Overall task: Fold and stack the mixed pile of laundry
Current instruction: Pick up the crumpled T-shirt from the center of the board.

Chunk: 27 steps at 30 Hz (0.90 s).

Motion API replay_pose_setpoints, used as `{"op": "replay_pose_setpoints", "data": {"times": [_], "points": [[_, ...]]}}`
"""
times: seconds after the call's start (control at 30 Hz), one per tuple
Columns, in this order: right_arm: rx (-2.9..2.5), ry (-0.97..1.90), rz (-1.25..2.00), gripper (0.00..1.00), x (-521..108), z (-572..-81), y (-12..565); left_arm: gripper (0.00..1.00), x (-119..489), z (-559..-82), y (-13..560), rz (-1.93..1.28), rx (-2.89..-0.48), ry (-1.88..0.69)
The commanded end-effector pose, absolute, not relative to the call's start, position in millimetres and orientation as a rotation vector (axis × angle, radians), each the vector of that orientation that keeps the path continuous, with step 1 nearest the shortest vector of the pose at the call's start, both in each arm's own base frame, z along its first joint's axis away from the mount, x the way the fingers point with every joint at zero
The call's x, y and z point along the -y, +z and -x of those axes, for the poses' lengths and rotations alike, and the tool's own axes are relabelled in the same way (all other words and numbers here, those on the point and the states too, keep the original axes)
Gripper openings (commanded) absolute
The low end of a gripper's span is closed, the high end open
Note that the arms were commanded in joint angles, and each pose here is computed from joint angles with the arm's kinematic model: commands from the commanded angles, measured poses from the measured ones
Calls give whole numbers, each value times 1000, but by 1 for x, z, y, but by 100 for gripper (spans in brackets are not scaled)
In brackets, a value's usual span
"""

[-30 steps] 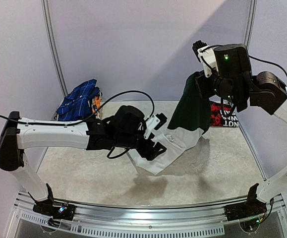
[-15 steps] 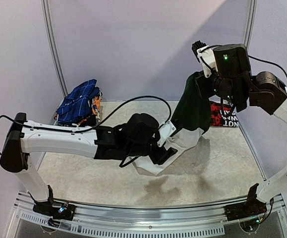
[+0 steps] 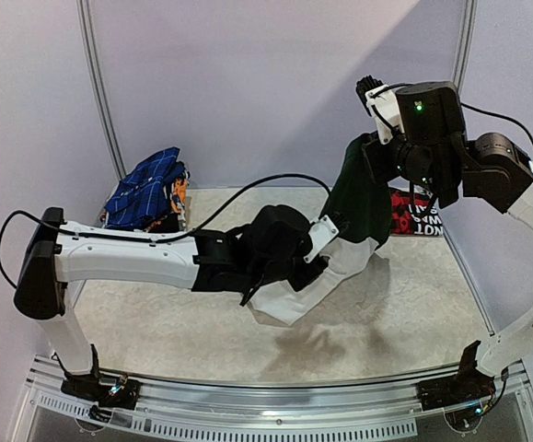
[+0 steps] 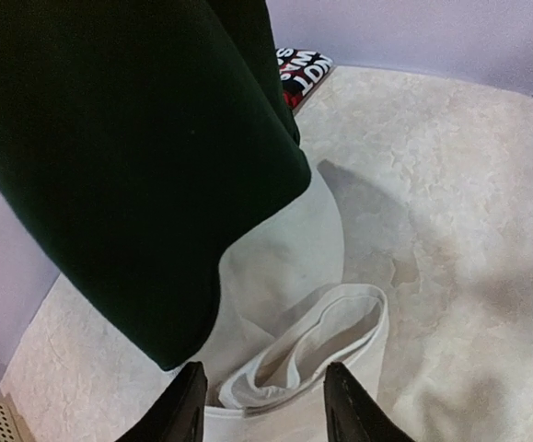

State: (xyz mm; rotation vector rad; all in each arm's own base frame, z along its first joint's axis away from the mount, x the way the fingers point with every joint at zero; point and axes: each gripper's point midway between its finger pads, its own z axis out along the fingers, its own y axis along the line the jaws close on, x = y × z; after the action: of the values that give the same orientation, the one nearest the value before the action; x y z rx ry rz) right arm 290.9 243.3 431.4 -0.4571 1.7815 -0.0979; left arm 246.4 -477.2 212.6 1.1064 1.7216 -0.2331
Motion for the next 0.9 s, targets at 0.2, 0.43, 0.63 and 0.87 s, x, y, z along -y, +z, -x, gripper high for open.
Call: {"op": "replay_pose_setpoints", "data": {"times": [0.2,0.43,0.63,0.87], "points": [[-1761,-92,415,0,-241,-294,439,35,469,-256,192,-1126,-1768,-162],[-1762,-95,413,0,-240,-294,437,30,476,-253,188,-1148,-1759,-254],[-1760,-107,405,0,-238,-295,438,37,462,-250,198,-1114,-1758,-316],[-1757,-97,406,0,-240,-295,436,38,456,-257,197,-1105,-1774,-356]]}}
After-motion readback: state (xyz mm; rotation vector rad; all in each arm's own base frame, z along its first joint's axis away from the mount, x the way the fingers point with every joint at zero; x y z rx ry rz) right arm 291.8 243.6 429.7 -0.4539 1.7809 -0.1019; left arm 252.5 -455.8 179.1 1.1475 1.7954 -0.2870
